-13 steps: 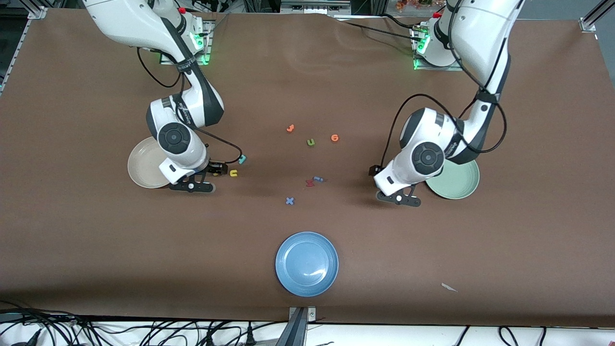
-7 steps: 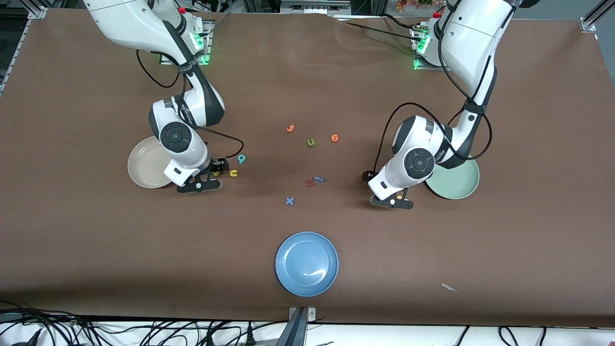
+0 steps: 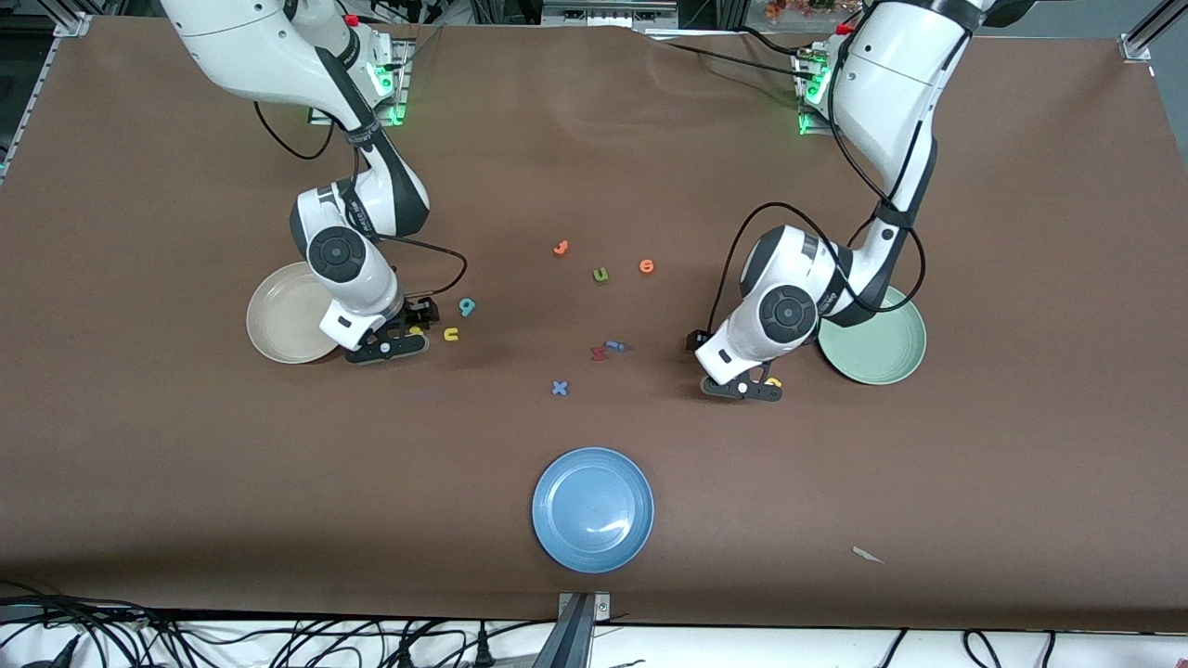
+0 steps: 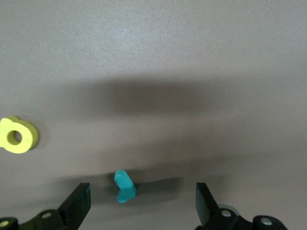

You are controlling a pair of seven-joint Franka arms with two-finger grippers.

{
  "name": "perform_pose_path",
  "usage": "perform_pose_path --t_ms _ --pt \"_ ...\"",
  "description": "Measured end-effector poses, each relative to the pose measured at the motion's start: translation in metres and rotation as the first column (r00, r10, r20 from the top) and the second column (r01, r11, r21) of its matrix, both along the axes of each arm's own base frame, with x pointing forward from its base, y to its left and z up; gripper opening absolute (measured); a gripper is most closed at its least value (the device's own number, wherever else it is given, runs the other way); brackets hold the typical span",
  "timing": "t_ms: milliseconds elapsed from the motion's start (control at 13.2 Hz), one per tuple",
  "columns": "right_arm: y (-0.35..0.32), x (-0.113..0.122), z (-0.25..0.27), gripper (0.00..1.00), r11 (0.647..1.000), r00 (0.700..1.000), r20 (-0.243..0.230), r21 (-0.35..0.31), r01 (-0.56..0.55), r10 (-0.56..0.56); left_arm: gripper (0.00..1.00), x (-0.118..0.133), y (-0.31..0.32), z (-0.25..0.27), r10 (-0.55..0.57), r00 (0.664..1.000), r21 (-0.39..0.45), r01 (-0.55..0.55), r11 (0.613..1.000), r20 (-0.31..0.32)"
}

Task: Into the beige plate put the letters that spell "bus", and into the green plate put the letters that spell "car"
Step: 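Drop the teal J and yellow 2 into the green and white plates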

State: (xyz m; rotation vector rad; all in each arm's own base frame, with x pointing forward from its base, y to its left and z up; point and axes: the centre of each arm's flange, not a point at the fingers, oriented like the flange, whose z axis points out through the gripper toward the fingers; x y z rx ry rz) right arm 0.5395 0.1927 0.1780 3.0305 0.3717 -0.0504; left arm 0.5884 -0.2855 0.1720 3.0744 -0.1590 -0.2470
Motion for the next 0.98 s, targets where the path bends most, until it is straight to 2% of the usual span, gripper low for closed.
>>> perform_pose_path --t_ms 75,151,226,302,604,679,981 --pt "0.0008 0.0006 0.0002 0.89 1.000 1.000 0.014 0.007 -0.002 0.002 0.88 -0.0004 0.0003 -0.0019 0.000 1.000 0.001 0.000 1.000 -0.003" --pt "0.0015 0.0011 0.0001 0.79 1.000 1.000 0.027 0.014 -0.003 0.003 0.88 -0.0003 0.0013 -0.0042 0.002 1.000 0.004 -0.001 1.000 -0.005" --pt "0.0020 0.0014 0.0000 0.79 1.000 0.999 0.035 0.018 -0.005 0.004 0.79 -0.0002 0.0019 -0.0058 0.002 1.000 0.005 -0.002 1.000 -0.006" --pt "0.0024 0.0014 0.0000 0.74 1.000 0.999 0.038 0.019 -0.005 0.005 0.67 0.0012 0.0032 -0.0049 0.005 1.000 0.006 -0.005 1.000 -0.004" --pt "0.0039 0.0020 0.0001 0.73 1.000 0.999 0.049 0.025 -0.008 0.007 0.20 0.0040 0.0001 0.0005 0.002 1.000 -0.001 -0.002 1.000 0.006" --pt "0.0043 0.0020 -0.0004 0.73 1.000 0.999 0.051 0.027 -0.009 0.007 0.18 0.0037 -0.0005 0.0006 0.001 1.000 -0.001 -0.001 1.000 0.005" --pt "0.0055 0.0007 -0.0060 0.70 1.000 0.999 0.050 0.029 -0.006 0.005 0.18 0.0052 0.0015 0.0017 0.004 1.000 0.001 -0.004 1.000 0.004"
